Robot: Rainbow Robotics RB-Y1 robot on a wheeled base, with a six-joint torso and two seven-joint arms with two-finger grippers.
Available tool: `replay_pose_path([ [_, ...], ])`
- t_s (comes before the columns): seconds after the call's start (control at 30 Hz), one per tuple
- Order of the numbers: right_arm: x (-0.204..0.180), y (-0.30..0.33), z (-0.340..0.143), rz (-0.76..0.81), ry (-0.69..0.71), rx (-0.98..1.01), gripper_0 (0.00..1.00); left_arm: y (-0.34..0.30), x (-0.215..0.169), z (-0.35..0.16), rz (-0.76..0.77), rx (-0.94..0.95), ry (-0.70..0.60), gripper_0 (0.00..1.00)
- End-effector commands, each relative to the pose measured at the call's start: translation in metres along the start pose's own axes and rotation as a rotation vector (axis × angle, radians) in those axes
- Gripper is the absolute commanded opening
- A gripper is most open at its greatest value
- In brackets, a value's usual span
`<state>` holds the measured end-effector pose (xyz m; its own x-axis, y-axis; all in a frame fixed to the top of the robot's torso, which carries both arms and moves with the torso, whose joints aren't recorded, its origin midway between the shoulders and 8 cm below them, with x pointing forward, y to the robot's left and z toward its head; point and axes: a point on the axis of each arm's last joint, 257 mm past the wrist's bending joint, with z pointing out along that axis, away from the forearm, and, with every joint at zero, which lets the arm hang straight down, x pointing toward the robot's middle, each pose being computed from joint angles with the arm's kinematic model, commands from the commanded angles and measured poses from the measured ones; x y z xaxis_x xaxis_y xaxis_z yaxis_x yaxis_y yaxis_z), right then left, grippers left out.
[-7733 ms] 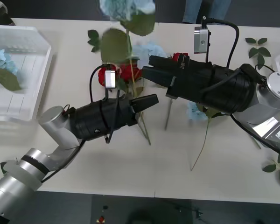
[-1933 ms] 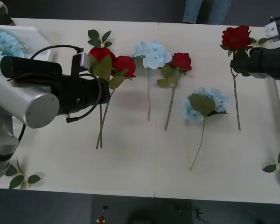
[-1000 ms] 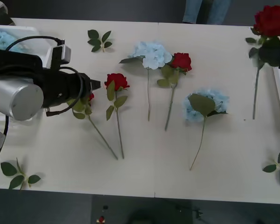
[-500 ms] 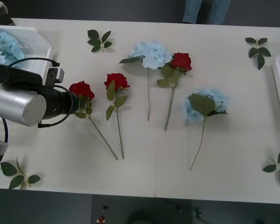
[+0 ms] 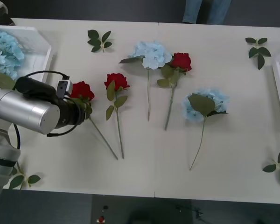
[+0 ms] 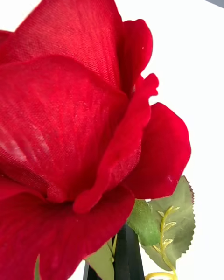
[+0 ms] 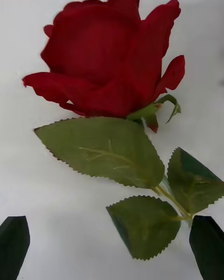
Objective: Put the red flowers into the right box and the blue flowers into the left box
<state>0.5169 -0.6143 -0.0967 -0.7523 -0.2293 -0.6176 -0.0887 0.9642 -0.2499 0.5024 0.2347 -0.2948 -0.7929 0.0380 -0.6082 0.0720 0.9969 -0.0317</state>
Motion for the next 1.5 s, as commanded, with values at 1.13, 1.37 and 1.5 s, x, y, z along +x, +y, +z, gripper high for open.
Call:
replay_pose_path([
  [1.13,-0.022,0.143,0.000,0.216,-0.005,-0.441,1.00,-0.034,-0.043,0.039,0.035,0.004,-0.143,0.00],
  [1.37,-0.013,0.205,-0.002,0.159,0.001,-0.522,1.00,-0.071,-0.074,-0.018,-0.017,0.175,-0.202,0.00],
  [1.5,-0.008,0.229,-0.004,0.164,0.008,-0.536,1.00,-0.075,-0.086,-0.056,-0.050,0.240,-0.223,0.00],
])
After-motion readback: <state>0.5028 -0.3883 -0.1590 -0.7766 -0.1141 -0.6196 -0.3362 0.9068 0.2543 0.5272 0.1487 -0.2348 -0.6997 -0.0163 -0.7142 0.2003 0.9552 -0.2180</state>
